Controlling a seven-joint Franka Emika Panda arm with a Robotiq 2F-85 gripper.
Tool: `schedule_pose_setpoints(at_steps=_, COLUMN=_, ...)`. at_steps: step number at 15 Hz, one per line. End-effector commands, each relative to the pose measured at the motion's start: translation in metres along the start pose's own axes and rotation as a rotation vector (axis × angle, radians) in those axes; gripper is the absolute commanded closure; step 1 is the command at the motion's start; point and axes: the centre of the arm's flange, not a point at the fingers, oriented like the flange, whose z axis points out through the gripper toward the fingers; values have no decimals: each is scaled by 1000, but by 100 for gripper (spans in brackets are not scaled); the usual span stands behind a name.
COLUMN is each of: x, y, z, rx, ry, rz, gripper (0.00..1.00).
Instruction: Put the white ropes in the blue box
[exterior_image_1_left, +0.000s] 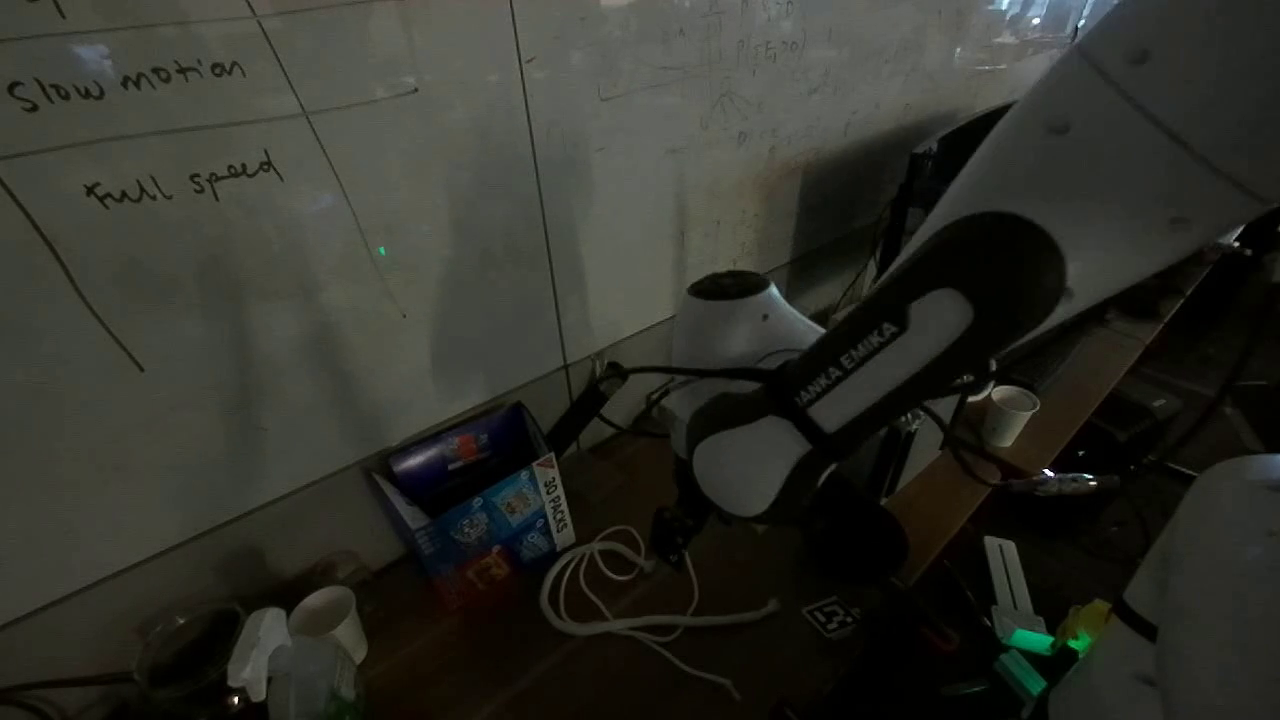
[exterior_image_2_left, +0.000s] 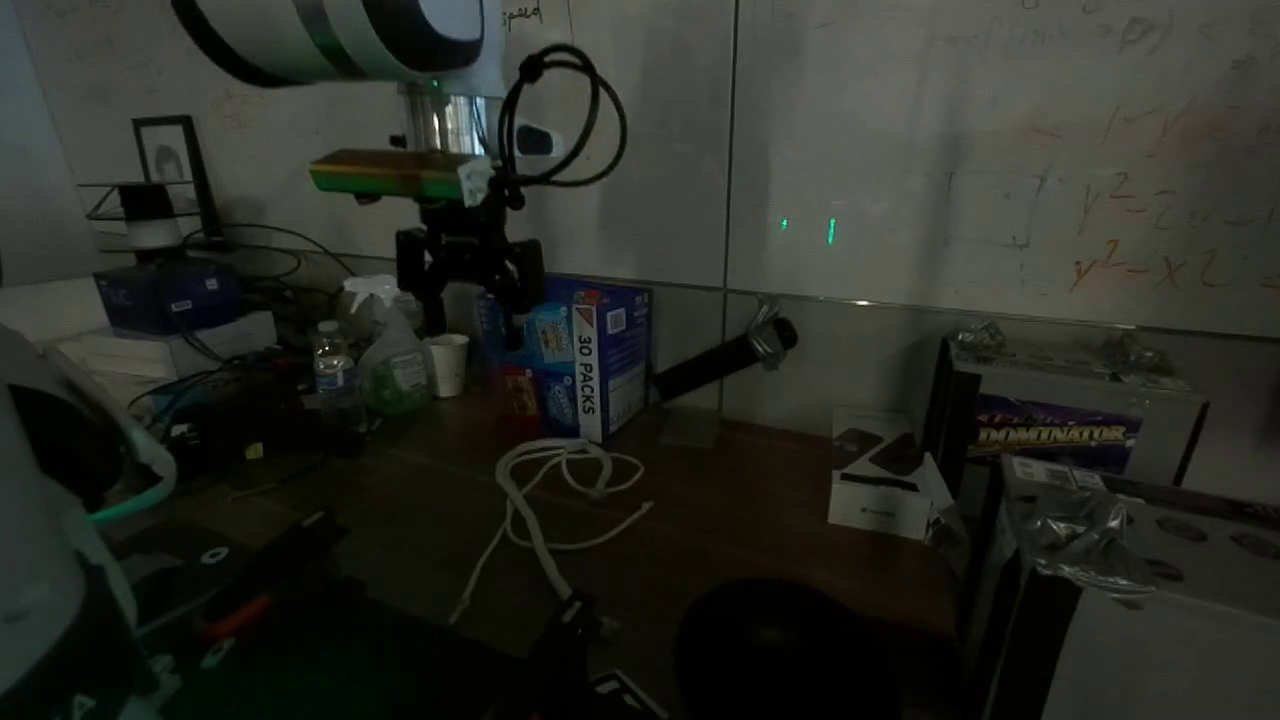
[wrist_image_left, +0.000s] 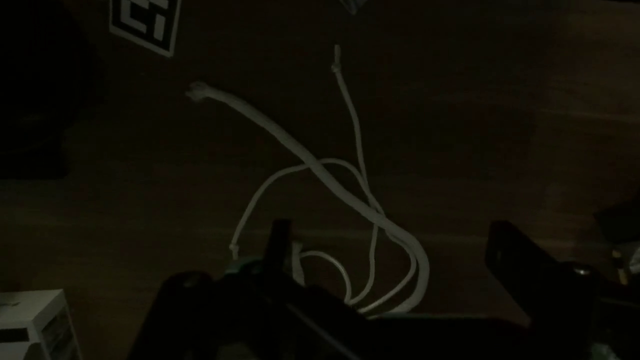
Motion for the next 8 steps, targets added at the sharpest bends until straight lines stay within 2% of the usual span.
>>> schedule_pose_setpoints(at_steps=1, x=27, y=-4, z=52, rx=-34, ry=-24, rz=-98, gripper=0)
schedule_pose_setpoints(at_steps=8, x=44, y=-15, z=135, rx=-14, ry=-148, rz=-316, gripper=0)
